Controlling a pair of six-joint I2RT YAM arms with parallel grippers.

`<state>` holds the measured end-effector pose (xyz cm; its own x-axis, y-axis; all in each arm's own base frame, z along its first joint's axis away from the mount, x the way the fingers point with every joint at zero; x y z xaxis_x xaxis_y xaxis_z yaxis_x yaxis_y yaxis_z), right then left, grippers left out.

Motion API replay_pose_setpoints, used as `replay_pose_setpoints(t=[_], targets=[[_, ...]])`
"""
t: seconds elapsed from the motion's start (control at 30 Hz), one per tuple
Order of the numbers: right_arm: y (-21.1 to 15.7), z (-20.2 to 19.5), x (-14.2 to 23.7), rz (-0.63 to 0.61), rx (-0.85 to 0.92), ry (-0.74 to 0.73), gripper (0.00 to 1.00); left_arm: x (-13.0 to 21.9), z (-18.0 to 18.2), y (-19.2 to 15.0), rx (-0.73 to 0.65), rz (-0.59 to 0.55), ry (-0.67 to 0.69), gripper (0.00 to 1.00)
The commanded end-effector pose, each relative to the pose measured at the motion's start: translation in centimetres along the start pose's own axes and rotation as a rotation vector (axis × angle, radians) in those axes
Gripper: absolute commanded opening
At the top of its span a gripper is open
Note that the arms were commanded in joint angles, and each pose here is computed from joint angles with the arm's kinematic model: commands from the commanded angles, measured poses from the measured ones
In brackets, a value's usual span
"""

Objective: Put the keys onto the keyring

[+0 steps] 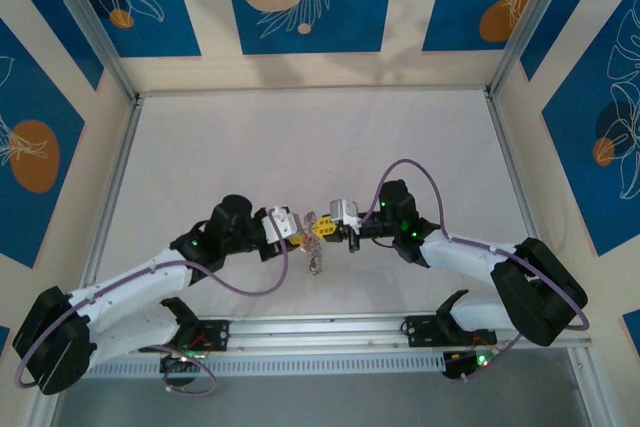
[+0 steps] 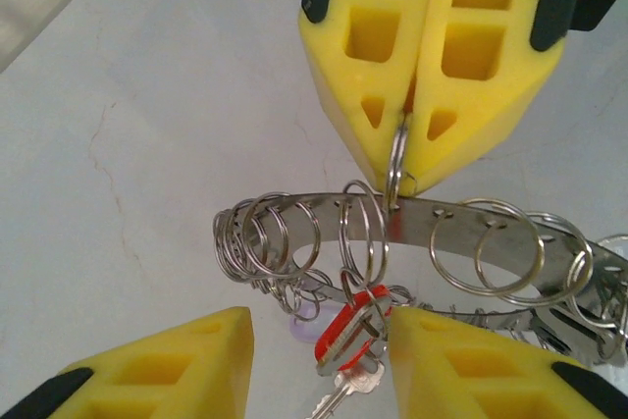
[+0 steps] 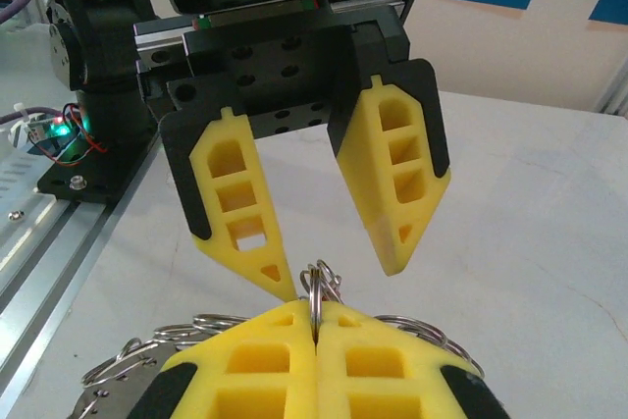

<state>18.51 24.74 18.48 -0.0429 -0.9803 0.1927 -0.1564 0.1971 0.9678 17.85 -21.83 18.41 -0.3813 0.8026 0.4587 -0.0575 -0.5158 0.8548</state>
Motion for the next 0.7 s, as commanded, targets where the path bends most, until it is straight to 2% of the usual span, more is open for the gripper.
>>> replay_pose_setpoints(t=[0.0, 0.43, 0.67], targets=[[1.10, 0.15, 0.36, -0.046, 0.048, 0.017, 0.00, 0.16, 0.56, 2.13, -0.044, -0.077, 0.013, 0.40], [1.12, 0.34, 0.36, -0.049, 0.043, 0.028, 0.00, -0.56, 0.79, 2.43, -0.036, -0.090, 0.002, 0.29], [0.87, 0.48, 0.38, -0.044, 0.039, 0.031, 0.00, -0.52, 0.52, 3.01, -0.052, -0.119, -0.032, 0.28]])
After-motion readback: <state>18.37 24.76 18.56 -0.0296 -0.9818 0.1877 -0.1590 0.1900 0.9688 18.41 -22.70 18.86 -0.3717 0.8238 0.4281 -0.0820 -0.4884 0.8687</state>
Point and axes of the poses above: each hand's point on the last joint's axis, 136 mm out from that joint toward the fingers, its own x axis back along the fingers, its own z axis along the line the jaws close on, y = z × x, the point moved 6 cm from there along x, back along the fingers
